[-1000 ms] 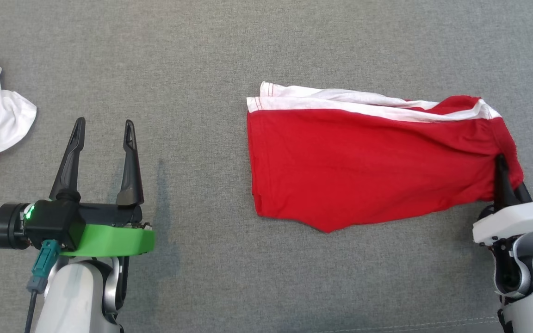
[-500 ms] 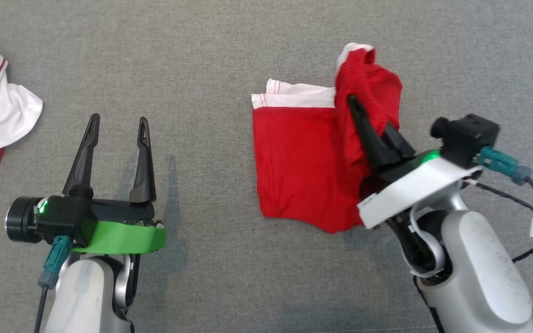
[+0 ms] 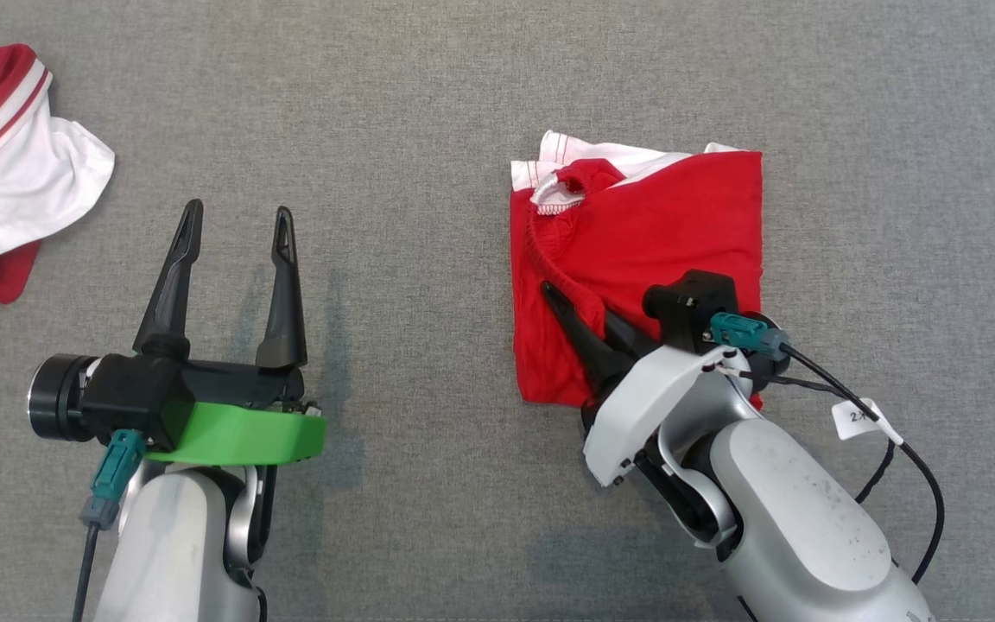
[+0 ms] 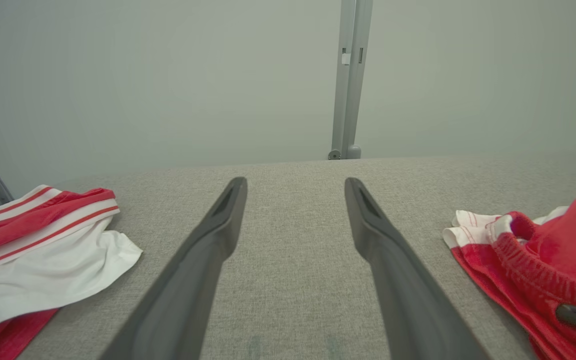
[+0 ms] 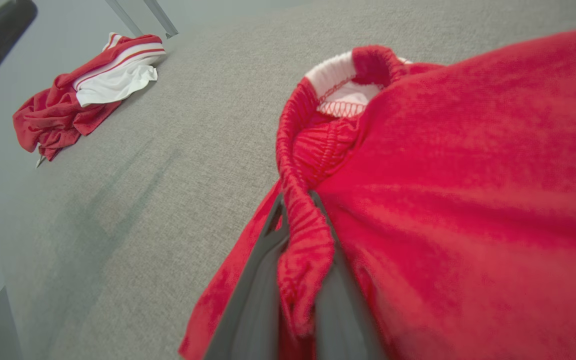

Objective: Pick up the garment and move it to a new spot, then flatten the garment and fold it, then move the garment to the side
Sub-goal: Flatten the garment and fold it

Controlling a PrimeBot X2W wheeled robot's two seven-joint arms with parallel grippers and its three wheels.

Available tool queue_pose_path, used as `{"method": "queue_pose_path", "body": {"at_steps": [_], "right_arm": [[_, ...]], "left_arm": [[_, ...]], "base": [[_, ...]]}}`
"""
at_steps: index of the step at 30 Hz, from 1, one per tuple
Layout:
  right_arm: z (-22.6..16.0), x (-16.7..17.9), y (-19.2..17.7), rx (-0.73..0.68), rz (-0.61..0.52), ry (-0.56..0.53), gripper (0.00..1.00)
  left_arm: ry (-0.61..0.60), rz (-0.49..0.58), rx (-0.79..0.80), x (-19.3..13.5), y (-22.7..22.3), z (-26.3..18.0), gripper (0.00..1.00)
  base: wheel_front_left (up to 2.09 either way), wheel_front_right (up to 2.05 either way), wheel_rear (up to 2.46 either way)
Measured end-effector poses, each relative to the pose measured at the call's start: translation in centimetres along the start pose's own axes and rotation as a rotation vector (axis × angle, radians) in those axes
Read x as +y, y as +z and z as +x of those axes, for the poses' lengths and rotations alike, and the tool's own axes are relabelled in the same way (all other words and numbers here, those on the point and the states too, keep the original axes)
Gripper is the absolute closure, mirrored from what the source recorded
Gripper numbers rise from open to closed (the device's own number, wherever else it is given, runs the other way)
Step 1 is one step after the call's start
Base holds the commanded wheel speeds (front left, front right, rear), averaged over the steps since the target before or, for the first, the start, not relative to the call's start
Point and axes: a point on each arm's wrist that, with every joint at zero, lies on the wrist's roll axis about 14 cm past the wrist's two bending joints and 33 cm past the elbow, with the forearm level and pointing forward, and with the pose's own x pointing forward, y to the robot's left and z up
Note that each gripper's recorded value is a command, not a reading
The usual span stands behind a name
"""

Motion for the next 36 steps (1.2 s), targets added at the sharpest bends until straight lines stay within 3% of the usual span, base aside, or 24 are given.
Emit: {"method": "queue_pose_path", "body": {"at_steps": [1, 2, 3, 4, 9, 13, 18, 26, 30, 36], "right_arm": [[0.1, 0.2, -0.2, 0.006, 0.002, 0.007, 1.0], [0.2, 0.2, -0.3, 0.01, 0.001, 0.01, 0.82], [0.2, 0.3, -0.3, 0.008, 0.0, 0.012, 0.36], [0.2, 0.5, -0.2, 0.003, -0.002, 0.018, 0.0], [0.0, 2.4, 2.3, -0.105, -0.044, 0.07, 0.0], [-1.7, 1.9, 5.8, -0.25, -0.127, 0.065, 0.0], [-5.8, -2.6, 10.4, -0.447, -0.193, -0.109, 0.0], [-13.2, -9.8, 12.2, -0.529, -0.243, -0.438, 0.0], [-15.4, -10.6, 11.9, -0.53, -0.24, -0.498, 0.0], [-16.9, -9.5, 11.8, -0.544, -0.232, -0.499, 0.0]], "left_arm": [[-0.002, -0.001, 0.002, 0.0, -0.1, 0.0, 0.0], [-0.002, -0.003, 0.002, -0.1, -0.1, 0.0, 0.0], [-0.003, -0.002, 0.003, -0.1, -0.1, 0.1, 0.0], [-0.005, -0.002, 0.003, -0.2, -0.1, 0.1, 0.0], [-0.007, -0.006, -0.002, -0.3, 0.1, 0.1, 0.0], [-0.003, -0.007, -0.012, -0.3, 0.5, 0.0, 0.0], [0.001, -0.008, -0.02, -0.2, 1.0, -0.3, 0.0], [0.025, -0.006, -0.038, 0.8, 2.2, -1.1, 0.0], [0.025, -0.009, -0.041, 0.8, 2.6, -1.9, 0.0], [0.019, -0.011, -0.033, 0.7, 3.3, -3.3, 0.0]], "base": [[0.0, 0.0, 0.0], [0.0, 0.0, 0.0], [0.0, 0.0, 0.0], [0.0, 0.0, 0.0], [0.0, 0.0, 0.0], [0.0, 0.0, 0.0], [0.0, 0.0, 0.0], [0.0, 0.0, 0.0], [0.0, 0.0, 0.0], [0.0, 0.0, 0.0]]}}
